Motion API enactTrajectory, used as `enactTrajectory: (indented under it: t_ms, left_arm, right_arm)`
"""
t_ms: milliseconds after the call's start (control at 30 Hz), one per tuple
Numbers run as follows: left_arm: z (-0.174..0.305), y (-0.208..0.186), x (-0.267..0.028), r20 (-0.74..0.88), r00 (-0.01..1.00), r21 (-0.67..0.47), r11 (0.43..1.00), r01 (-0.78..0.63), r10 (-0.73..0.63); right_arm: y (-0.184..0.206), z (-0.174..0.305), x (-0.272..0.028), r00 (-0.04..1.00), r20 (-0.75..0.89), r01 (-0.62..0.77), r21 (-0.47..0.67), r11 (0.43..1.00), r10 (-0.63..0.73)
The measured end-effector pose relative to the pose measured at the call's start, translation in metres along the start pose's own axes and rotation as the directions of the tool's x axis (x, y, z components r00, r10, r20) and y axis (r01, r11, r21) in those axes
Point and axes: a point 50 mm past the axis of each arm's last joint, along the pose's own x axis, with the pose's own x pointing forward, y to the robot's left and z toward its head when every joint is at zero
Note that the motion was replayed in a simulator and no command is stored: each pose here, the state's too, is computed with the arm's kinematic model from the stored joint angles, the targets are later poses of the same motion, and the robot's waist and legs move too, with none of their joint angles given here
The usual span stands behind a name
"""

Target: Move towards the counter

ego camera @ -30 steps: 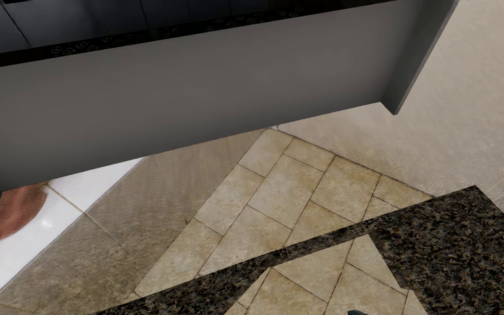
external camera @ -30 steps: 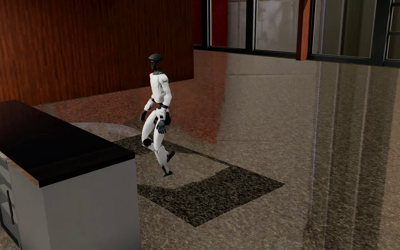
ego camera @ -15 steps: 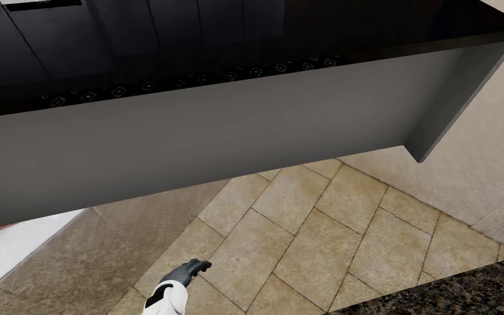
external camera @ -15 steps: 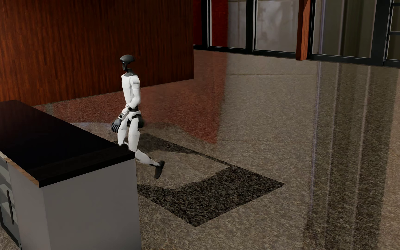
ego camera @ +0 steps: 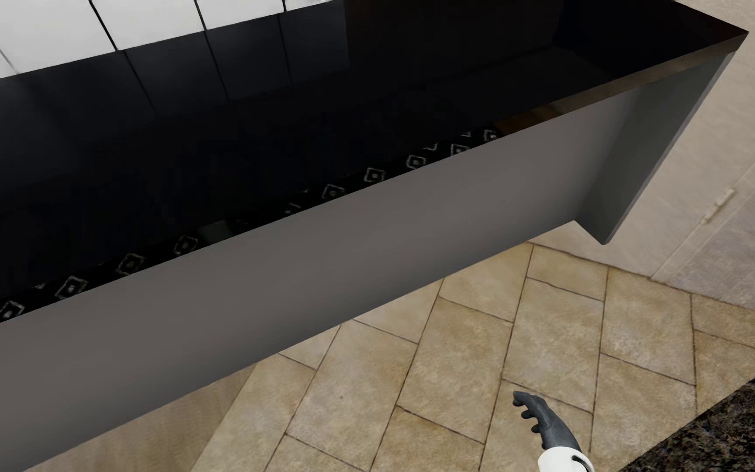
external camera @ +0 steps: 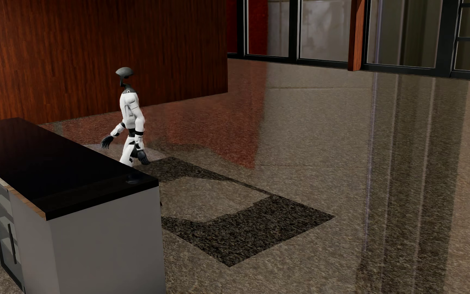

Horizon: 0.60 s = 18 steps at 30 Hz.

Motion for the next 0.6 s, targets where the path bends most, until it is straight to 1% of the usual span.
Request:
enactTrajectory:
  t_ms: [33,67,100,133,167,200,233,267,333,367,400,467,533,567,600]
  left_arm:
    - [0.015,0.009,-0.002,0.039,0.999,0.088,0.996,0.000,-0.003]
    - [0.033,0.025,-0.005,0.098,0.994,0.132,0.990,-0.054,0.041]
    - [0.051,0.044,-0.011,0.161,0.979,0.122,0.982,-0.144,0.124]
    - [0.066,0.065,-0.018,0.229,0.942,0.056,0.963,-0.263,0.244]
    - [0.083,0.089,-0.029,0.281,0.887,-0.033,0.927,-0.372,0.366]
    - [0.100,0.111,-0.040,0.322,0.826,-0.095,0.884,-0.459,0.463]
    - [0.115,0.132,-0.052,0.359,0.774,-0.124,0.849,-0.514,0.521]
    - [0.131,0.150,-0.066,0.404,0.727,-0.133,0.822,-0.554,0.555]
    - [0.162,0.178,-0.098,0.517,0.611,-0.134,0.762,-0.633,0.599]
    - [0.174,0.187,-0.113,0.564,0.550,-0.147,0.730,-0.668,0.616]
    - [0.182,0.193,-0.126,0.602,0.487,-0.177,0.700,-0.692,0.633]
    - [0.185,0.199,-0.138,0.621,0.415,-0.233,0.662,-0.712,0.665]
    - [0.175,0.194,-0.130,0.584,0.432,-0.302,0.678,-0.671,0.687]
    - [0.168,0.187,-0.120,0.559,0.471,-0.323,0.702,-0.634,0.683]
    - [0.158,0.178,-0.106,0.524,0.534,-0.323,0.734,-0.597,0.664]
  right_arm:
    - [0.007,-0.019,-0.005,0.996,-0.079,-0.043,-0.013,0.999,0.042]
    - [0.012,-0.038,-0.009,0.983,-0.155,-0.112,-0.058,0.992,0.102]
    - [0.015,-0.058,-0.015,0.961,-0.234,-0.179,-0.108,0.978,0.150]
    - [0.018,-0.079,-0.022,0.933,-0.324,-0.208,-0.121,0.971,0.159]
    - [0.021,-0.101,-0.034,0.896,-0.420,-0.200,-0.087,0.976,0.146]
    - [0.028,-0.121,-0.048,0.845,-0.515,-0.181,-0.022,0.983,0.144]
    - [0.035,-0.138,-0.062,0.791,-0.589,-0.186,0.028,0.982,0.166]
    - [0.042,-0.149,-0.073,0.751,-0.624,-0.232,0.059,0.971,0.217]
    - [0.051,-0.161,-0.089,0.708,-0.623,-0.360,0.088,0.929,0.333]
    - [0.053,-0.163,-0.092,0.703,-0.617,-0.384,0.092,0.919,0.355]
    - [0.051,-0.163,-0.093,0.711,-0.611,-0.383,0.079,0.920,0.348]
    - [0.047,-0.157,-0.087,0.739,-0.594,-0.360,0.052,0.932,0.319]
    - [0.039,-0.140,-0.069,0.788,-0.545,-0.340,0.002,0.941,0.286]
    - [0.032,-0.128,-0.058,0.826,-0.500,-0.318,-0.032,0.948,0.260]
    - [0.024,-0.114,-0.047,0.867,-0.446,-0.279,-0.059,0.959,0.225]
